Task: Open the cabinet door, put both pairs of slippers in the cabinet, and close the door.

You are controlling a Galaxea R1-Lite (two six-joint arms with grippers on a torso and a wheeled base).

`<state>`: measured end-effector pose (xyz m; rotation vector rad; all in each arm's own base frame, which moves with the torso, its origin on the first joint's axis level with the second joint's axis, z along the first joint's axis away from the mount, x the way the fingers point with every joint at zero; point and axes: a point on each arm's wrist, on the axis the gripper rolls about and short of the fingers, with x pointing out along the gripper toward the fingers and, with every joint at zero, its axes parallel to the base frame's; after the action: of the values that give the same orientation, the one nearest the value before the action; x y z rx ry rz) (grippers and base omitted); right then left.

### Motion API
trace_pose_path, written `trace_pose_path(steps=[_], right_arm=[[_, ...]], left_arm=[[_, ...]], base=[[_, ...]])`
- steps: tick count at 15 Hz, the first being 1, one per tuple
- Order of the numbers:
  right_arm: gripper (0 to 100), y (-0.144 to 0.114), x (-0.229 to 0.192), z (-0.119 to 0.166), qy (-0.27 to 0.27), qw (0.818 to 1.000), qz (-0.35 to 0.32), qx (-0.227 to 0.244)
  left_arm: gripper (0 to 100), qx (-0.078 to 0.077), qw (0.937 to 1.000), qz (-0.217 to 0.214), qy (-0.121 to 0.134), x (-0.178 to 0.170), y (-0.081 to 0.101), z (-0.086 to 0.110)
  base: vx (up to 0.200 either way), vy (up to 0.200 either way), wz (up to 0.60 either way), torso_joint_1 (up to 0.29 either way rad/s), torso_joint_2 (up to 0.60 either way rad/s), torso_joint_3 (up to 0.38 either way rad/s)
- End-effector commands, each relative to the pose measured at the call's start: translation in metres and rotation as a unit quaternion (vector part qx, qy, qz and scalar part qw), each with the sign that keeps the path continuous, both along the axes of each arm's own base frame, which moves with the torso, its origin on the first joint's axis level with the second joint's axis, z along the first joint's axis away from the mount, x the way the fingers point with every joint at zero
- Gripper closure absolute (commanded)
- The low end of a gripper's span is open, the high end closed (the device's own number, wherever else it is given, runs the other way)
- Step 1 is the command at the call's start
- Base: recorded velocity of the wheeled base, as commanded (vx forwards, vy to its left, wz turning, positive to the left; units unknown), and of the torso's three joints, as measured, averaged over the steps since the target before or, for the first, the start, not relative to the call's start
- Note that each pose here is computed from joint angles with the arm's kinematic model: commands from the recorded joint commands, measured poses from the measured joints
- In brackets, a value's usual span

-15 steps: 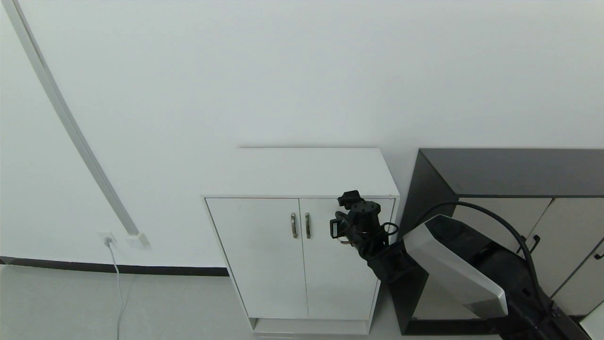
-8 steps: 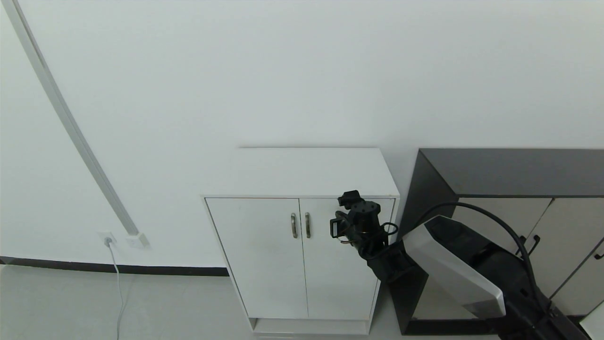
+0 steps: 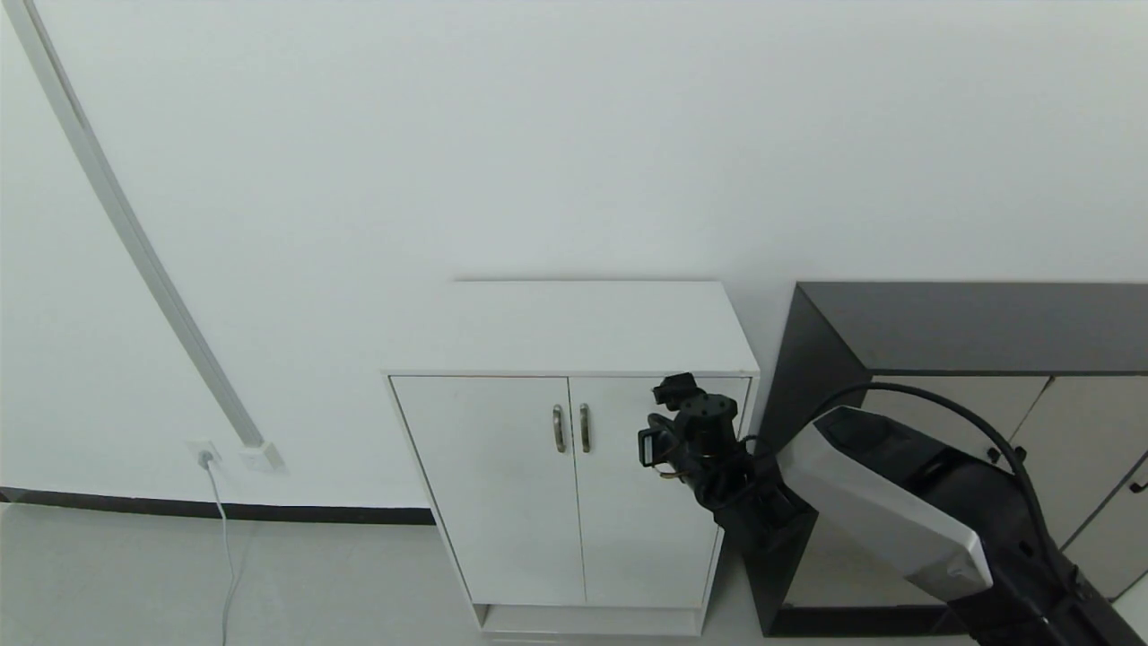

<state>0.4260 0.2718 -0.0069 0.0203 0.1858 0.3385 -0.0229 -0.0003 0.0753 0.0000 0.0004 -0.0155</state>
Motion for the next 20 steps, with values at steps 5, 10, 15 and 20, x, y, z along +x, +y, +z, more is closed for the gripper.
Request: trace_pose_path(steps=[5, 10, 15, 20], right_arm=[[100, -0.040, -0.051, 0.036, -0.008, 1.000, -0.006, 0.006], [100, -0.088, -0.091, 0.041, -0.008, 0.999, -0.032, 0.005], [100, -0.159, -0.138, 0.039, 0.017, 0.992, -0.122, -0.014], [100, -0.210, -0.191, 0.075, 0.017, 0.981, -0.193, -0.017]], left_arm=[[100, 0.001, 1.0000, -0.001, 0.001, 0.000, 0.000, 0.000], [100, 0.000, 1.0000, -0.001, 0.001, 0.000, 0.000, 0.000], [100, 0.000, 1.0000, 0.000, 0.001, 0.000, 0.000, 0.000], [100, 0.000, 1.0000, 0.001, 0.001, 0.000, 0.000, 0.000]], base=[[0.000, 0.000, 0.00, 0.000, 0.00, 0.000], [0.000, 0.000, 0.00, 0.000, 0.00, 0.000], [0.000, 0.000, 0.00, 0.000, 0.00, 0.000], [0.000, 0.000, 0.00, 0.000, 0.00, 0.000]])
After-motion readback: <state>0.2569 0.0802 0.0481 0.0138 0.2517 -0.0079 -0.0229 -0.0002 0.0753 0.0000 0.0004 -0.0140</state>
